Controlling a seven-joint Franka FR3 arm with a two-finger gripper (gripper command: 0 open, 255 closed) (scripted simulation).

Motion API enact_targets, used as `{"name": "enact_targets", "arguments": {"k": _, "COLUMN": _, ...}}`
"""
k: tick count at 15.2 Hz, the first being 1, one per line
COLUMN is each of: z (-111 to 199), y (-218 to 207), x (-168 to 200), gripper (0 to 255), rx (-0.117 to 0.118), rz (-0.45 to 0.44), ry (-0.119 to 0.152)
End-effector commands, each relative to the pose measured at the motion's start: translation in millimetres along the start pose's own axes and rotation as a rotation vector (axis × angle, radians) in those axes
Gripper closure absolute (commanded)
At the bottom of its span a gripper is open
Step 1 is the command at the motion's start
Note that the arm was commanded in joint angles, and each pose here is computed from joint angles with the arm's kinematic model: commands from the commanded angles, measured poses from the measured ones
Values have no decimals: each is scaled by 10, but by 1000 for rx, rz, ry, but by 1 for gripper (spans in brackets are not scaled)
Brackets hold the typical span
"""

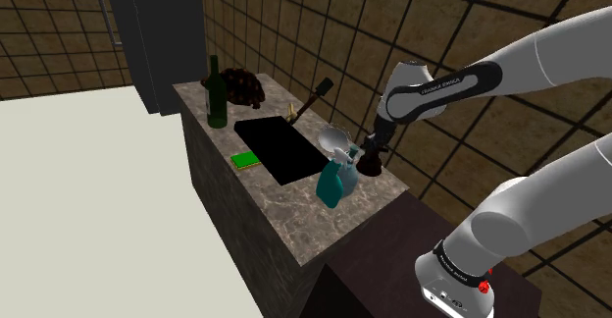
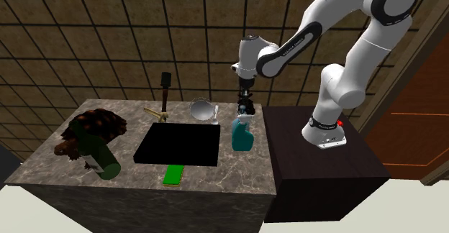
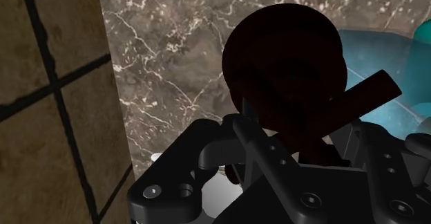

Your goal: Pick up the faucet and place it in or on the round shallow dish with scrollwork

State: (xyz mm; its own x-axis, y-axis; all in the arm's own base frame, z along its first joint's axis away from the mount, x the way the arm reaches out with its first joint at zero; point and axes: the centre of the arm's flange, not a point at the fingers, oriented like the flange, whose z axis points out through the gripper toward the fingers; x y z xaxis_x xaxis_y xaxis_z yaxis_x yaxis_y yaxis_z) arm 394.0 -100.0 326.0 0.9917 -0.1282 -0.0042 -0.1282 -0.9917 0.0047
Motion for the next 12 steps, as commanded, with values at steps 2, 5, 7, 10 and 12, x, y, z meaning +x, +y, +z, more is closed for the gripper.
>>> {"name": "enact_targets", "arguments": {"k": 2, "z": -103, "y": 33, "x": 122, "gripper": 255, "rx": 0, "rz": 0, "ry": 0}}
{"name": "enact_targets", "arguments": {"k": 5, "z": -134, "y": 146, "x": 500, "gripper": 255, "rx": 0, "rz": 0, "ry": 0}}
{"name": "enact_targets", "arguments": {"k": 7, "z": -155, "y": 222, "x": 752, "gripper": 255, "rx": 0, "rz": 0, "ry": 0}}
{"name": "enact_targets", "arguments": {"k": 10, "z": -186, "y": 335, "x": 1130, "gripper": 255, "rx": 0, "rz": 0, "ry": 0}}
{"name": "enact_targets", "arguments": {"k": 12, "z": -207, "y": 410, "x": 1383, "gripper": 255, "rx": 0, "rz": 0, "ry": 0}}
